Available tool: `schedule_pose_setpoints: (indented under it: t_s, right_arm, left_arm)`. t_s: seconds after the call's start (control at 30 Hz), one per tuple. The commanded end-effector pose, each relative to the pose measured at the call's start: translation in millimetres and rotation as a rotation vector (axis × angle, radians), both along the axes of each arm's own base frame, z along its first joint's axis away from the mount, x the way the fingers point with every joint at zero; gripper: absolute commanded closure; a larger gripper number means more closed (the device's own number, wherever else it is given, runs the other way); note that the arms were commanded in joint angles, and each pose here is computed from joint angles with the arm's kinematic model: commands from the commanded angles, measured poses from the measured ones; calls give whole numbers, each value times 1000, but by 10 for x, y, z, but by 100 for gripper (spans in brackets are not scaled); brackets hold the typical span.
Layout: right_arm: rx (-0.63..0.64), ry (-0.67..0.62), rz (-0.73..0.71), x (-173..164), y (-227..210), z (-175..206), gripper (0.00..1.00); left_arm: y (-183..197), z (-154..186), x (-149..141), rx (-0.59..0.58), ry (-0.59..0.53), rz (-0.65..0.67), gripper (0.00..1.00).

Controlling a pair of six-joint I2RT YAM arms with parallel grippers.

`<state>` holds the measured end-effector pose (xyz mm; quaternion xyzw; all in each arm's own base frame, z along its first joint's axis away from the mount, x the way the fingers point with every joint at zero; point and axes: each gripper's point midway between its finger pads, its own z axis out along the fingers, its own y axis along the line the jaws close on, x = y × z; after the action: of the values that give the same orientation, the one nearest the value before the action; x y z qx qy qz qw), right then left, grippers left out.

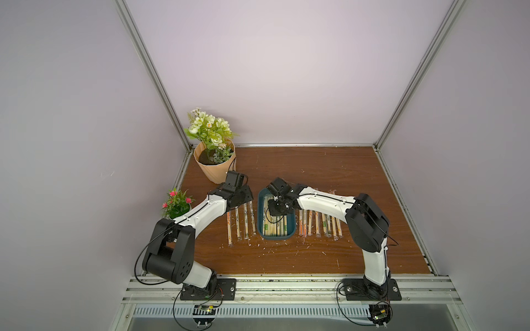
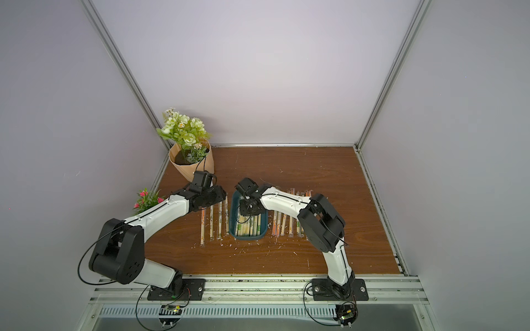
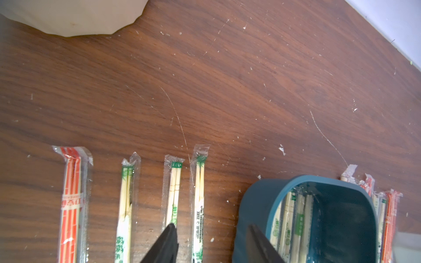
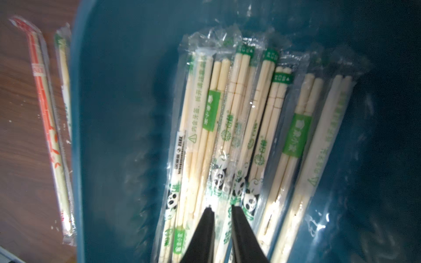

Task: Take the paired disposable chopsticks out of the storage box
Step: Pick up the paired disposable chopsticks from the storage box.

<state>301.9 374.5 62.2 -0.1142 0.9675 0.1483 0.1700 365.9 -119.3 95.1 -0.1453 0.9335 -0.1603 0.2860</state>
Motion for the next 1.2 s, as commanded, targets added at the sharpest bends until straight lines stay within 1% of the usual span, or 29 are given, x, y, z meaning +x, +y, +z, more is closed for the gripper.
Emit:
schedule_pose_setpoints:
  t_s: [0.0,0.27,0.53,0.57,0.67,0.73,0.87,0.97,1.1,1.17]
  right_arm:
    - [-19,-21,5,32,6,60,80]
    - [-50,-2,10,59,27,-131,81]
    - [-77,13,9,85,5,-235,78]
    - [-78,11,8,87,1,-230,76]
    - [-91,10,0,100,-37,-237,65]
    - [-102,11,-6,97,-64,-247,64]
    - [-120,11,-16,104,-103,-274,65]
    - [-158,12,-30,111,-166,-305,66]
    - [-215,6,-51,125,-287,-326,72]
    - [-212,7,-49,122,-287,-320,76]
  left_arm:
    - [46,-10,4,6,-3,-6,48]
    - [23,-56,1,-1,7,-14,49]
    - [-1,-87,0,-12,12,-22,49]
    - [-2,-96,-5,-13,13,-23,49]
    - [-6,-122,-18,-16,19,-25,49]
    - [-16,-118,-23,-20,19,-28,49]
    - [-19,-114,-25,-23,18,-28,50]
    - [-21,-113,-24,-25,18,-28,50]
    - [-22,-112,-26,-26,17,-28,51]
    - [-18,-121,-29,-27,18,-25,51]
